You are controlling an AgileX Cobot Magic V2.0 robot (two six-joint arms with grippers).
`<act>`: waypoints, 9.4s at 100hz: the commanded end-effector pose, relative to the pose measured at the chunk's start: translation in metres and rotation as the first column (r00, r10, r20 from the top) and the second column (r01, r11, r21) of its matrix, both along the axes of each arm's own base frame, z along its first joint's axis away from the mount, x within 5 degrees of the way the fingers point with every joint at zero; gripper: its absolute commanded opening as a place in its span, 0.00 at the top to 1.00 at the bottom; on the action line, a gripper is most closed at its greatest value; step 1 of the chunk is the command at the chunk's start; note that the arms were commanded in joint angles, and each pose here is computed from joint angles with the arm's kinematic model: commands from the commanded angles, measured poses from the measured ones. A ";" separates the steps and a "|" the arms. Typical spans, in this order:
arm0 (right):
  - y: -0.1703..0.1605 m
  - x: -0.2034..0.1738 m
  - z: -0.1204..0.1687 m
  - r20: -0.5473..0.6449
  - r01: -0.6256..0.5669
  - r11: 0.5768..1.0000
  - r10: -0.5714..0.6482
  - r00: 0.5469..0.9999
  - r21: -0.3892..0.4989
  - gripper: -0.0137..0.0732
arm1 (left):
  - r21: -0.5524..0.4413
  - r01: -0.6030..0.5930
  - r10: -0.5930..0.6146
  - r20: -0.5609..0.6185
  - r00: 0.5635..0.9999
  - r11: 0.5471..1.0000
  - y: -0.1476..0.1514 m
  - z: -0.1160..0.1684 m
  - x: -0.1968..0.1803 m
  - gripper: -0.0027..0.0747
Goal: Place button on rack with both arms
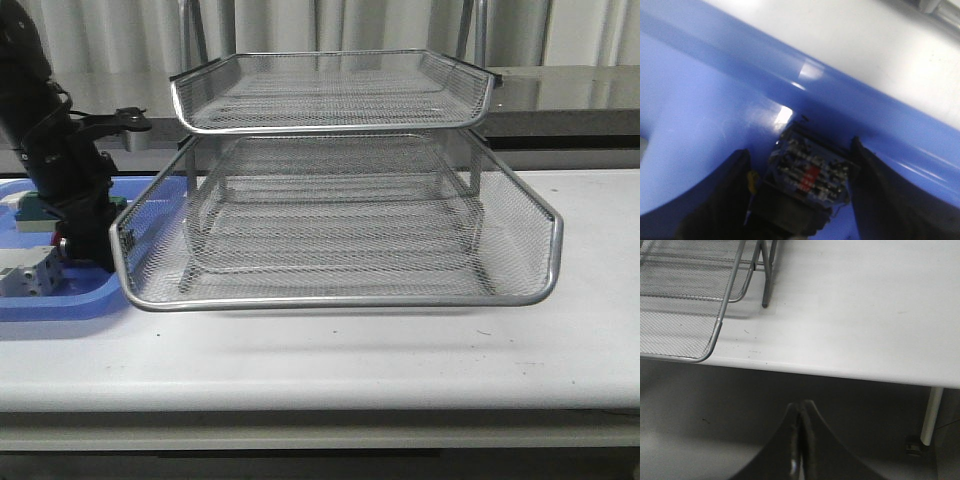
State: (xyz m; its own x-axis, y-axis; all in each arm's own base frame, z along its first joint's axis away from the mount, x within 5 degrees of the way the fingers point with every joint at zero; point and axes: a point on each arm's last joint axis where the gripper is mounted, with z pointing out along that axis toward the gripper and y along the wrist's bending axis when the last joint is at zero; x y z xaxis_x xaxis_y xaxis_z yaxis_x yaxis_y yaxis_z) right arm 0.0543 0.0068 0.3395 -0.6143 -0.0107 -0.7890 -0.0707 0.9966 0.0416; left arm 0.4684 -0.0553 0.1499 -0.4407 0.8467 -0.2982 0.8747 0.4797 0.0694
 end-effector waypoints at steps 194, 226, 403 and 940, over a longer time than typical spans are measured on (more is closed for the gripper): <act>0.000 0.003 0.013 0.079 0.006 1.000 -0.006 0.997 0.003 0.92 | -0.019 0.061 -0.056 0.175 0.983 0.998 -0.085 0.233 -0.173 0.99; 0.000 0.003 0.013 0.079 0.006 1.000 -0.006 0.997 0.003 0.92 | -0.041 0.244 -0.236 0.143 0.961 0.969 -0.149 0.215 -0.193 0.99; 0.000 0.003 0.013 0.079 0.005 1.000 -0.005 0.997 0.003 0.92 | -0.236 -0.011 0.072 0.253 0.965 0.972 -0.145 0.240 -0.179 0.31; 0.153 0.256 -0.104 -0.171 -0.742 0.589 0.734 0.657 -0.320 0.92 | -0.718 -0.102 0.691 0.607 0.393 0.689 0.034 0.157 -0.377 0.99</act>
State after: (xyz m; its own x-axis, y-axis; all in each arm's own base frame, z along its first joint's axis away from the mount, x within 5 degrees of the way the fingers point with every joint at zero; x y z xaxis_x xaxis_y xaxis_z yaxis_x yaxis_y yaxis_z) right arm 0.3049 0.1607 0.2100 -0.3360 -0.7527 -0.5661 -0.8241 0.5260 -0.2103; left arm 0.0904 -0.0216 0.2911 -0.0779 0.2544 -0.9639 0.2577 0.9392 0.2271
